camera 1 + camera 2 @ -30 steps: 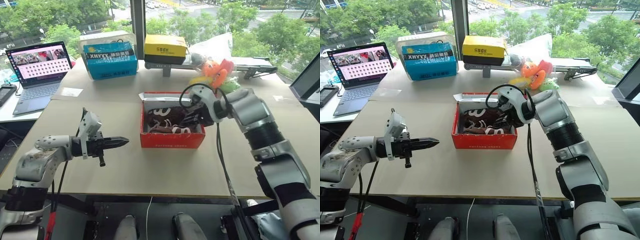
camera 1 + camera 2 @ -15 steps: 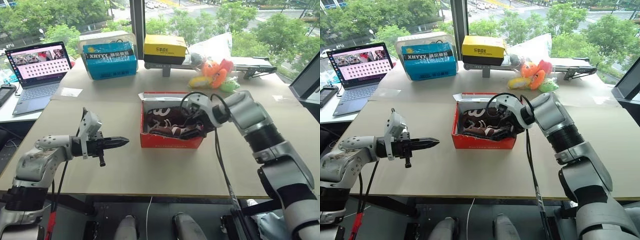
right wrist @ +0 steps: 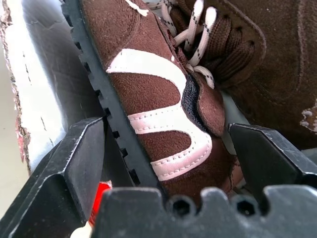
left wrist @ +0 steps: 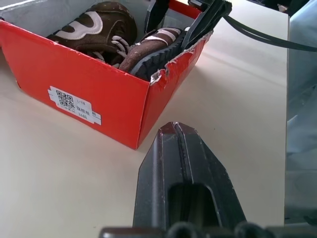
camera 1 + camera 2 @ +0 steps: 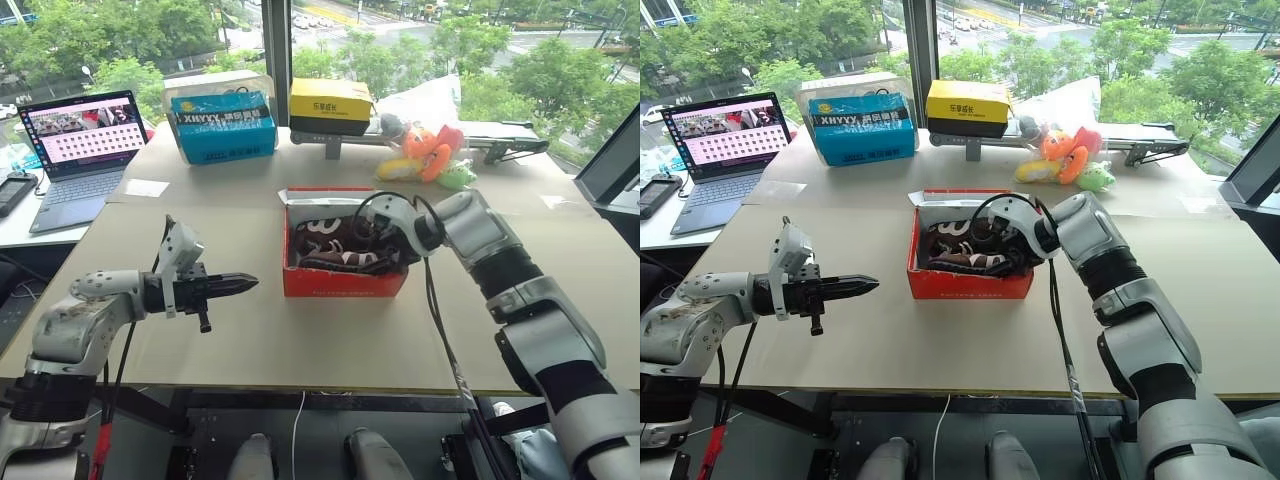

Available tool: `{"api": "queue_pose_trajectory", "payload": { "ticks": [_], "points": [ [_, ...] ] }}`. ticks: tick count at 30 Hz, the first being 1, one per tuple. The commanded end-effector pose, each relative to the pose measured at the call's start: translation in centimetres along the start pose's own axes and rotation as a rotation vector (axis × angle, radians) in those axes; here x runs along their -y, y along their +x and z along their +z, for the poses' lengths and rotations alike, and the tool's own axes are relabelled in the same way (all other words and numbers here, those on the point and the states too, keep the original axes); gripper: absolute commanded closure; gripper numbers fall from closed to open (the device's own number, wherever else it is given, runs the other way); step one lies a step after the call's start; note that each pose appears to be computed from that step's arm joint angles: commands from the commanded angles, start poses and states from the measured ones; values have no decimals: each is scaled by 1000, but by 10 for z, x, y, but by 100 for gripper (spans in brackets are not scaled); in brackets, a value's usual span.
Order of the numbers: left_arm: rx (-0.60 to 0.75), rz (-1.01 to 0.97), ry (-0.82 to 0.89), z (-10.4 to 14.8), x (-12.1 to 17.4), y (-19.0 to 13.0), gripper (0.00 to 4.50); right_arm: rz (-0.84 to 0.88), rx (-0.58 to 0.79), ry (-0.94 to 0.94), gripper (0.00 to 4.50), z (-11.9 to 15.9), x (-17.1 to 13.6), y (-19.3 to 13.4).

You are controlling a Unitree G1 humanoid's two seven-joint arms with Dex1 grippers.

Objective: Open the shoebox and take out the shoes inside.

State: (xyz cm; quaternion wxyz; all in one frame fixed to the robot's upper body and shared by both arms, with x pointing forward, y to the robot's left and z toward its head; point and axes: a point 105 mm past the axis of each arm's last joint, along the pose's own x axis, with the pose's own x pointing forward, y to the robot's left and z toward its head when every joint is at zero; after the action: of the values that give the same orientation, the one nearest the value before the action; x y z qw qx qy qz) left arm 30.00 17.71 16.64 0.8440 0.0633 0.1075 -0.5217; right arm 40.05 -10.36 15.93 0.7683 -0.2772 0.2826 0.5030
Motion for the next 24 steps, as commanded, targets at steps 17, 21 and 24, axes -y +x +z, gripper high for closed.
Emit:
{"api": "queue_pose_trajectory", "payload": {
  "ticks": [17,21,24],
  "points": [
    [16,-3,40,10,-2,2,450,1,111,-148,286,48,-14,-35],
    [15,-5,40,9,-2,2,450,22,199,-181,286,71,-27,-54],
    [15,-8,40,9,-1,2,450,56,303,-142,286,90,-35,-70]
  ]
}}
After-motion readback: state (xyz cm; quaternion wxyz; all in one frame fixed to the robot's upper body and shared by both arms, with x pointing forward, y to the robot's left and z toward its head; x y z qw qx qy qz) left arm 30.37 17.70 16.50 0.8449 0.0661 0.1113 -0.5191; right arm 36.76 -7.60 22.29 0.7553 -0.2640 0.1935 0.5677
